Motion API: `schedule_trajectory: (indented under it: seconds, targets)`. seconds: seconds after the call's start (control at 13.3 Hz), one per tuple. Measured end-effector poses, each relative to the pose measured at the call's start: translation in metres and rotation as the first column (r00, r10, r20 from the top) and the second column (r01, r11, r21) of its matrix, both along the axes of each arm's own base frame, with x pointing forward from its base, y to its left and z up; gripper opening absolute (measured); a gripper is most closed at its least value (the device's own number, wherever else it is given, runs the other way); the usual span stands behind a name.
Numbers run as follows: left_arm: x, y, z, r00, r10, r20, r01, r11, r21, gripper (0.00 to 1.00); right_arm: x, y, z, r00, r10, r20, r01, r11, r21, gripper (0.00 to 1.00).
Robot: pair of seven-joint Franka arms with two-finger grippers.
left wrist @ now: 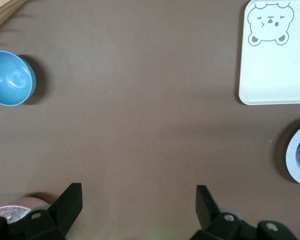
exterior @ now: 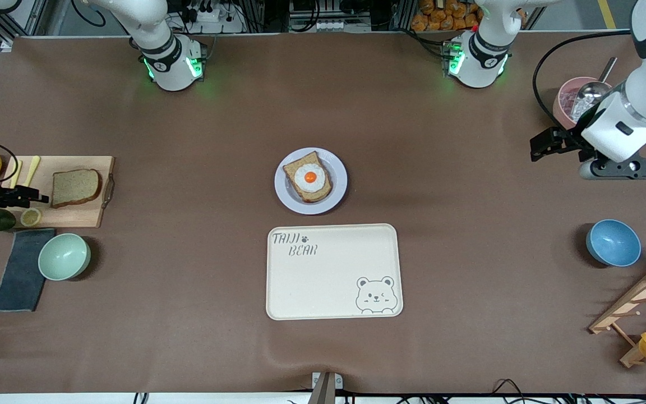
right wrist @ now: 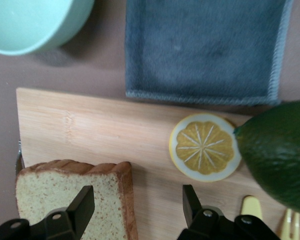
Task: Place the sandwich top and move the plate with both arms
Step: 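Lower the right gripper and grasp the bread slice's crust edge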
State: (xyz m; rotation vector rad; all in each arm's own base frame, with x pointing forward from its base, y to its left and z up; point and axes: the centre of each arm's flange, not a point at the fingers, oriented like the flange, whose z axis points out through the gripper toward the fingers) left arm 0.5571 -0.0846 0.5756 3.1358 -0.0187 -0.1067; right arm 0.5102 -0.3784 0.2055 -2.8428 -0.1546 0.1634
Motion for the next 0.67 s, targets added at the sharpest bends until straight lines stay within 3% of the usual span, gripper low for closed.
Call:
schedule_trajectory:
  seconds: [0.3,0.37,0.67]
  targets:
    - [-0.005,0.002,-0.004,1.0,0.006,0.0,-0.006,1.0,0.004,1.0,-0.002,0.007,-0.006,1.0,0.01,-0.006,-0.01,1.0,0.015,0.72]
    - [-0.005,0.001,-0.006,1.0,0.005,0.001,-0.005,1.0,0.004,1.0,-0.003,0.007,-0.007,1.0,0.012,-0.008,-0.012,1.0,0.018,0.66]
    - [0.007,-0.002,-0.02,0.999,0.003,0.051,-0.002,1.0,-0.008,1.0,-0.01,0.009,-0.014,1.0,0.012,-0.021,-0.011,0.999,0.031,0.59]
